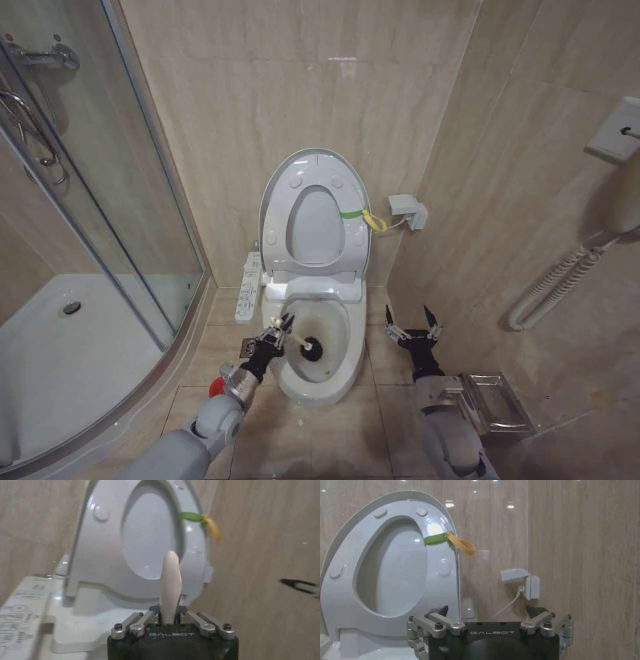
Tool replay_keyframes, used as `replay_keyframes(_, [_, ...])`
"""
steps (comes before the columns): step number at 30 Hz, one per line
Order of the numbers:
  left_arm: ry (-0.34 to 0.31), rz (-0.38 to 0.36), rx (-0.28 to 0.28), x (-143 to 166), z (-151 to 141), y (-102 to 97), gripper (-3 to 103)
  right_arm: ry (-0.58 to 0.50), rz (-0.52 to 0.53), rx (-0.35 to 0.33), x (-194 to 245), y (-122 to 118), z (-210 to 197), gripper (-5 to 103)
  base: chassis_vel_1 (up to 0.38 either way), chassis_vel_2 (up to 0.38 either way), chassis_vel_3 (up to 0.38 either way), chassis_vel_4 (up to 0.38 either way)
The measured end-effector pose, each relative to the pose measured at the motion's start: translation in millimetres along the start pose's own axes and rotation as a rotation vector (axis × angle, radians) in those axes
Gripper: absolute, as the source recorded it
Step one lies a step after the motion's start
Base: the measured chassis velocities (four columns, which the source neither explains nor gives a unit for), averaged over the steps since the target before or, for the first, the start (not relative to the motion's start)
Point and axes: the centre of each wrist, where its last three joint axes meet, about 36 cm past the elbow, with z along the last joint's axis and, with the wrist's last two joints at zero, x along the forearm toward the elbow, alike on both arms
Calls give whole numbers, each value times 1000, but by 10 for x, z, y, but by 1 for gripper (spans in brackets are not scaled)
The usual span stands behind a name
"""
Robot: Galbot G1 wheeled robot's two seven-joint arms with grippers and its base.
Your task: Open the toilet lid, clean the toilet bowl with a toilet brush, close the toilet lid, and flush.
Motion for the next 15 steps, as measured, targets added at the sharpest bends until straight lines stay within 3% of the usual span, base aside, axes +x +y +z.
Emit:
replay_keyframes(7, [62,-6,16,158,109,-107,19,0,0,0,0,0,0,100,0,0,0,0])
replay_keyframes(15, [99,-91,9,100,201,172,19,0,0,0,0,0,0,100,0,0,0,0])
